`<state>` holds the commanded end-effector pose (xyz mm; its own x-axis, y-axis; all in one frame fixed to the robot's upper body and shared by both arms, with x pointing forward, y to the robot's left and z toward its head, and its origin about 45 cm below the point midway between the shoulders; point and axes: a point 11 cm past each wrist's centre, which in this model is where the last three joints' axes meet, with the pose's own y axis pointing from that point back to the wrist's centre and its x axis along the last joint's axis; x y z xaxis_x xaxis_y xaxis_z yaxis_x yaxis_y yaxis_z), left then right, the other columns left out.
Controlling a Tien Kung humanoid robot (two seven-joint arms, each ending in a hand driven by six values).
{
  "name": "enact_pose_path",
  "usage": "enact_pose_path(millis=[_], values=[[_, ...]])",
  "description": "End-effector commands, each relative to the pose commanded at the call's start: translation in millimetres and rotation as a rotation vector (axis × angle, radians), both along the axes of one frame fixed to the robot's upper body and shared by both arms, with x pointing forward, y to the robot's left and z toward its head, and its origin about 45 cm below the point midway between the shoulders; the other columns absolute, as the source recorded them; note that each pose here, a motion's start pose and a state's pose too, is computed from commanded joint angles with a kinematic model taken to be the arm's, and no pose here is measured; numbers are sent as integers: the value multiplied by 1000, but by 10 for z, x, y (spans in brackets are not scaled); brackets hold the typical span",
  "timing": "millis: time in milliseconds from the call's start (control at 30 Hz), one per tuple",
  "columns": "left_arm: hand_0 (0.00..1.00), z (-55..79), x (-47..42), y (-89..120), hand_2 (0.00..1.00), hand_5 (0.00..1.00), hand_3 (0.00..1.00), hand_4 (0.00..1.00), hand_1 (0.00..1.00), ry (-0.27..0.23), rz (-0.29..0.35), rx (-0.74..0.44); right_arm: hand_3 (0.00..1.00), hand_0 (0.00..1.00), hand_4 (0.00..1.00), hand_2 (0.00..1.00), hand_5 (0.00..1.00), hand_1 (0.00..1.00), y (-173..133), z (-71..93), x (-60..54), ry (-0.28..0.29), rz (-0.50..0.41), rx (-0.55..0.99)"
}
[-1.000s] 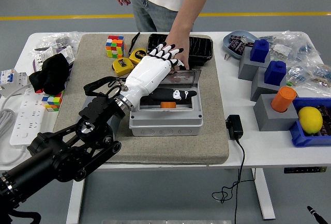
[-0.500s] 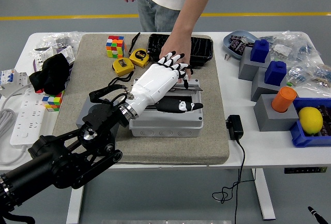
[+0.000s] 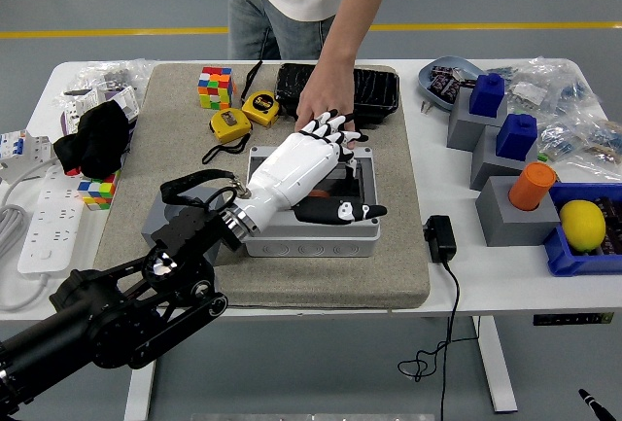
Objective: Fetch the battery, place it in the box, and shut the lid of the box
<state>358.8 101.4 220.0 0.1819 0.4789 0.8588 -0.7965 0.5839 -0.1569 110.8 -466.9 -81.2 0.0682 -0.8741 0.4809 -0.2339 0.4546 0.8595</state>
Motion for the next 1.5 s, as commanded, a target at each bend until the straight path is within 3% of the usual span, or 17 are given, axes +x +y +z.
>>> enact_pose_path(millis=[67,100,267,367,467,500,600,667,700,800,967,1033,1100,1267,1300,1467,1500], values=[[998,59,-4,47,855,998,502,998,998,99,14,-108,797,708,998,724,998,672,3,-5,-12,1,-3,1],[837,91,-4,101,851,951,851,998,876,162,29,-172,797,707,998,723,998,672,7,-8,-18,2,-4,2],[837,124,30,412,851,951,851,998,876,410,93,-382,797,707,998,723,998,672,17,-19,-44,5,-9,3],[830,26,-2,638,825,998,851,998,853,557,112,-508,797,706,998,723,998,672,27,-21,-38,1,-13,6],[830,1,-12,918,825,998,851,998,853,628,126,-664,797,706,998,723,998,672,38,-29,-49,2,-16,9],[876,15,2,1092,845,998,862,998,899,631,151,-749,797,707,998,724,998,672,41,-31,-54,2,-18,9],[876,-39,4,1529,845,998,862,998,899,625,250,-913,797,707,998,724,998,672,42,-32,-55,1,-21,11],[876,7,-3,1792,845,998,862,998,899,599,295,-1029,797,707,998,724,998,672,39,-29,-47,-2,-22,10],[998,54,-43,1998,961,998,933,998,998,556,344,-1111,797,707,998,723,998,672,35,-26,-42,-4,-23,10],[998,178,-127,2278,961,998,933,998,998,465,427,-1233,797,707,998,723,998,672,32,-23,-38,-6,-24,10],[998,242,-260,2538,971,998,929,998,998,260,653,-1109,797,706,998,724,998,672,16,-20,-50,-4,-27,4],[998,238,-298,2617,971,998,929,998,998,214,717,-1054,797,706,998,724,998,672,19,-21,-50,-3,-25,2],[998,189,-312,2654,998,998,998,998,998,217,755,-954,797,707,998,724,998,672,25,-22,-44,-2,-20,2],[998,5,-338,2736,998,998,998,998,998,221,788,-752,797,707,998,724,998,672,32,-20,-27,-2,-10,2],[857,7,-345,2756,801,998,998,998,805,205,799,-727,797,707,998,724,998,672,33,-20,-24,-2,-8,2],[857,-14,-374,2797,801,998,998,998,805,203,790,-721,797,707,998,724,998,672,29,-17,-21,-2,-3,0],[964,-14,-379,2805,931,998,793,998,997,202,789,-723,796,707,998,724,998,672,28,-18,-25,-2,-2,0]])
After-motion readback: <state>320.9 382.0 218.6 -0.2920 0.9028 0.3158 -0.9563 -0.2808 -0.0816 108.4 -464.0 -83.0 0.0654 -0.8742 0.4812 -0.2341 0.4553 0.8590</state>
